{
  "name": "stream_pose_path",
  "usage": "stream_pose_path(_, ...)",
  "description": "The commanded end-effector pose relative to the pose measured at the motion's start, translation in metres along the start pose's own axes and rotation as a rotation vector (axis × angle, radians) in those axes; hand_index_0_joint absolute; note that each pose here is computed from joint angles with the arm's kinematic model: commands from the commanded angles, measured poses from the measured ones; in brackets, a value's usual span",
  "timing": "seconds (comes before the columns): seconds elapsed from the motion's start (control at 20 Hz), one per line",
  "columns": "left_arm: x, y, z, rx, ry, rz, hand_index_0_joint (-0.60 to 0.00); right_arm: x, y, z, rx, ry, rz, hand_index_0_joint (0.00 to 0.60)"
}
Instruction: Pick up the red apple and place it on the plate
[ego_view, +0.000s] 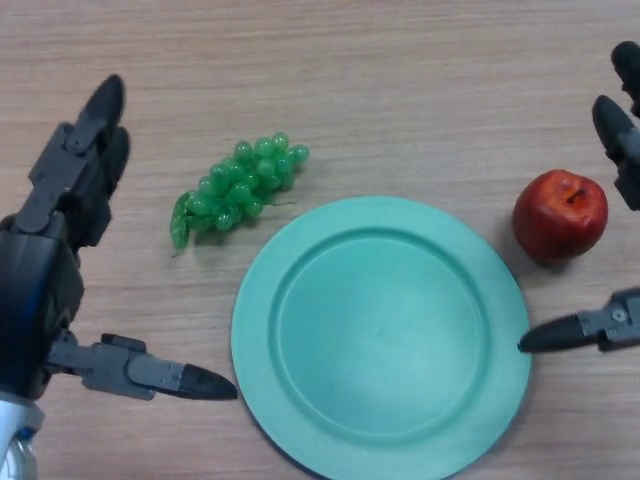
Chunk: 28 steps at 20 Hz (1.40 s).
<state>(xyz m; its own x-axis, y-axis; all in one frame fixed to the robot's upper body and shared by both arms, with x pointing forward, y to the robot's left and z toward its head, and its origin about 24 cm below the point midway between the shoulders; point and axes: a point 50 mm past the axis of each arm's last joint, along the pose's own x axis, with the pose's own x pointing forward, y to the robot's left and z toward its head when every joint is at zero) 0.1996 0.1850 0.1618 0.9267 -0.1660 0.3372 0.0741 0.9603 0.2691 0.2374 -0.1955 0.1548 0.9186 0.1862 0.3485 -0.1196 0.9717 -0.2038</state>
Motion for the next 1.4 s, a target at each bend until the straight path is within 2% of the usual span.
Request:
stream_pose_path(0.05, -0.005, 0.007, 0.030, 0.059, -0.180, 0.047, 0.000, 0.017, -0.023, 0.017, -0.107, -0.190, -0.080, 0.000)
stream_pose_path(0.15, -0.007, 0.008, 0.030, 0.049, -0.170, 0.044, 0.000, 0.033, -0.035, 0.000, -0.145, -0.170, -0.120, 0.000)
stream_pose_path(0.35, -0.011, 0.015, 0.030, 0.038, -0.178, 0.069, 0.000, 0.052, -0.052, -0.028, -0.266, -0.122, -0.150, 0.000)
stream_pose_path(0.55, -0.016, 0.018, 0.026, 0.053, -0.171, 0.089, 0.000, 0.059, -0.059, -0.066, -0.381, -0.014, -0.131, 0.000)
stream_pose_path(0.6, -0.016, 0.019, 0.026, 0.054, -0.170, 0.090, 0.000, 0.059, -0.059, -0.068, -0.403, -0.005, -0.121, 0.100)
stream_pose_path(0.65, -0.016, 0.019, 0.026, 0.054, -0.166, 0.095, 0.000, 0.058, -0.058, -0.073, -0.443, 0.011, -0.106, 0.250)
stream_pose_path(0.7, -0.016, 0.019, 0.025, 0.052, -0.162, 0.102, 0.000, 0.058, -0.059, -0.076, -0.461, 0.026, -0.107, 0.351)
stream_pose_path(0.75, -0.016, 0.018, 0.025, 0.050, -0.155, 0.111, 0.000, 0.057, -0.059, -0.081, -0.482, 0.049, -0.120, 0.500)
stream_pose_path(0.8, -0.015, 0.015, 0.024, 0.045, -0.148, 0.114, 0.000, 0.057, -0.060, -0.081, -0.486, 0.046, -0.169, 0.599)
stream_pose_path(0.95, -0.015, 0.014, 0.023, 0.044, -0.140, 0.111, 0.000, 0.059, -0.060, -0.068, -0.387, 0.009, -0.220, 0.600)
stream_pose_path(1.05, -0.013, 0.012, 0.023, 0.042, -0.137, 0.108, 0.000, 0.059, -0.057, -0.052, -0.241, -0.006, -0.237, 0.600)
stream_pose_path(1.2, -0.011, 0.009, 0.025, 0.048, -0.133, 0.090, 0.000, 0.050, -0.046, -0.028, -0.136, -0.051, -0.222, 0.600)
stream_pose_path(1.25, -0.010, 0.009, 0.024, 0.042, -0.133, 0.087, 0.000, 0.045, -0.039, -0.023, -0.119, -0.056, -0.205, 0.600)
stream_pose_path(1.35, -0.011, 0.011, 0.025, 0.031, -0.135, 0.084, 0.000, 0.035, -0.019, -0.014, -0.168, -0.090, -0.167, 0.600)
stream_pose_path(1.4, -0.010, 0.012, 0.026, 0.022, -0.138, 0.081, 0.000, 0.030, -0.007, -0.016, -0.226, -0.085, -0.155, 0.600)
